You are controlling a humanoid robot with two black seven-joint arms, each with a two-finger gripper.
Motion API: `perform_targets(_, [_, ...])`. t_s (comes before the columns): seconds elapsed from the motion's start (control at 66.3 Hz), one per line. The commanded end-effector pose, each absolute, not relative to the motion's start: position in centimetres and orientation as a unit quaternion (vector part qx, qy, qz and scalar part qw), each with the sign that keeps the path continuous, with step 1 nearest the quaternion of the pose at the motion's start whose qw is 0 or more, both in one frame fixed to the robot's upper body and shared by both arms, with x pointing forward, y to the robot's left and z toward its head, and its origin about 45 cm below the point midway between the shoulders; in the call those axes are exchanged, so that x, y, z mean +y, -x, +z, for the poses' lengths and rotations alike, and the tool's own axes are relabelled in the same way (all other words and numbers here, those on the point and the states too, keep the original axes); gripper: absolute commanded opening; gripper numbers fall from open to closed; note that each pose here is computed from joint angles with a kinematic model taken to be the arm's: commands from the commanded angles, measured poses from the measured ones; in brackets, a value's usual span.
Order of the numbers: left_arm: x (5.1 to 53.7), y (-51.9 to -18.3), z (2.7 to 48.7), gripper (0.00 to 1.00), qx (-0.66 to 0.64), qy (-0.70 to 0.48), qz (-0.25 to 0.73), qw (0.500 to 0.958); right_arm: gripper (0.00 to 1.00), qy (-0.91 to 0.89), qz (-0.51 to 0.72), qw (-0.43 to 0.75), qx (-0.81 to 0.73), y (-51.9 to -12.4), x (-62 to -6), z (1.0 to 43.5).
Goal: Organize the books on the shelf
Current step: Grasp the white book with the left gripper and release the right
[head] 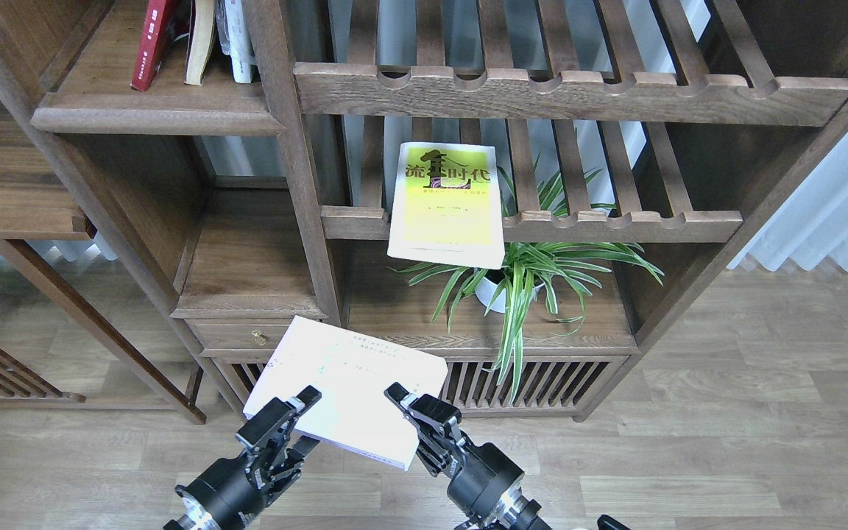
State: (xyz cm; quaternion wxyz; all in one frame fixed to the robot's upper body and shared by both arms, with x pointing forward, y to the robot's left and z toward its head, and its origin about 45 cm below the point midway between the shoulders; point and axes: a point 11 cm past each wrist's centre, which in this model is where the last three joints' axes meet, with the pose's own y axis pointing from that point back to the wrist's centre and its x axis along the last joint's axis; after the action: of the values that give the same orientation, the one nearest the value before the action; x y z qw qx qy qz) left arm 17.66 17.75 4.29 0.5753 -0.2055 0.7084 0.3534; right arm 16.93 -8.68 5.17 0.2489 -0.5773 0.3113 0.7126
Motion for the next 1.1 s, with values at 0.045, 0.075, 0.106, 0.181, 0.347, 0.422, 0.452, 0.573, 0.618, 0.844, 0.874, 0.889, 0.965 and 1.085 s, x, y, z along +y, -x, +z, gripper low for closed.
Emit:
perform_targets(0.045, [16.5, -17.8, 4.5, 0.75, 0.712, 0.215, 0.343, 0.573, 0.13, 0.577, 0.714, 0.248, 0.31, -16.7, -8.6, 5.1])
perform_targets(0.075, [16.3, -17.9, 4.6, 0.74, 0.712, 0.217, 0.342, 0.573, 0.13, 0.576, 0.714, 0.248, 0.311, -16.7, -8.6, 5.1])
perform_targets(0.106, [16.1, -17.9, 4.7, 0.71, 0.713, 0.219, 0.339, 0.573, 0.13, 0.576, 0.714, 0.248, 0.311, -16.6, -8.6, 5.1])
perform_targets(0.181, [15.8, -18.0, 4.7, 0.64, 0.714, 0.221, 0.337, 0.572, 0.13, 0.576, 0.714, 0.247, 0.312, -16.6, -8.6, 5.0])
perform_targets(0.347, [16.0, -17.8, 4.3, 0.34, 0.715, 0.219, 0.342, 0.569, 0.13, 0.57, 0.72, 0.243, 0.313, -15.8, -8.6, 4.7])
perform_targets(0.422, [16.2, -17.7, 4.1, 0.14, 0.716, 0.221, 0.346, 0.565, 0.13, 0.569, 0.721, 0.242, 0.313, -15.6, -8.5, 4.6])
perform_targets(0.452, [16.3, -17.7, 4.1, 0.06, 0.715, 0.222, 0.348, 0.564, 0.13, 0.568, 0.721, 0.242, 0.314, -15.5, -8.5, 4.6])
perform_targets(0.573, [16.7, -18.3, 4.3, 0.02, 0.708, 0.221, 0.35, 0.573, 0.14, 0.566, 0.723, 0.242, 0.314, -15.1, -8.6, 4.5])
perform_targets(0.618, [17.0, -18.4, 4.4, 0.02, 0.705, 0.221, 0.353, 0.574, 0.18, 0.566, 0.722, 0.242, 0.315, -15.1, -8.6, 4.4])
perform_targets(0.844, [19.6, -18.0, 3.9, 0.02, 0.693, 0.208, 0.379, 0.577, 0.84, 0.532, 0.735, 0.186, 0.377, -15.3, -9.7, 2.3])
perform_targets(0.874, [19.8, -17.9, 3.8, 0.02, 0.692, 0.207, 0.382, 0.577, 0.96, 0.526, 0.736, 0.177, 0.388, -15.4, -9.9, 2.1])
perform_targets(0.889, [19.9, -17.9, 3.8, 0.02, 0.691, 0.206, 0.382, 0.577, 0.98, 0.525, 0.736, 0.176, 0.391, -15.5, -10.0, 2.0])
perform_targets(0.965, [20.6, -18.0, 3.8, 0.01, 0.687, 0.202, 0.388, 0.58, 0.99, 0.523, 0.73, 0.182, 0.402, -15.9, -10.6, 2.0])
perform_targets(1.085, [22.8, -17.7, 3.6, 0.01, 0.678, 0.19, 0.408, 0.58, 0.99, 0.515, 0.711, 0.217, 0.428, -18.1, -13.0, 2.3])
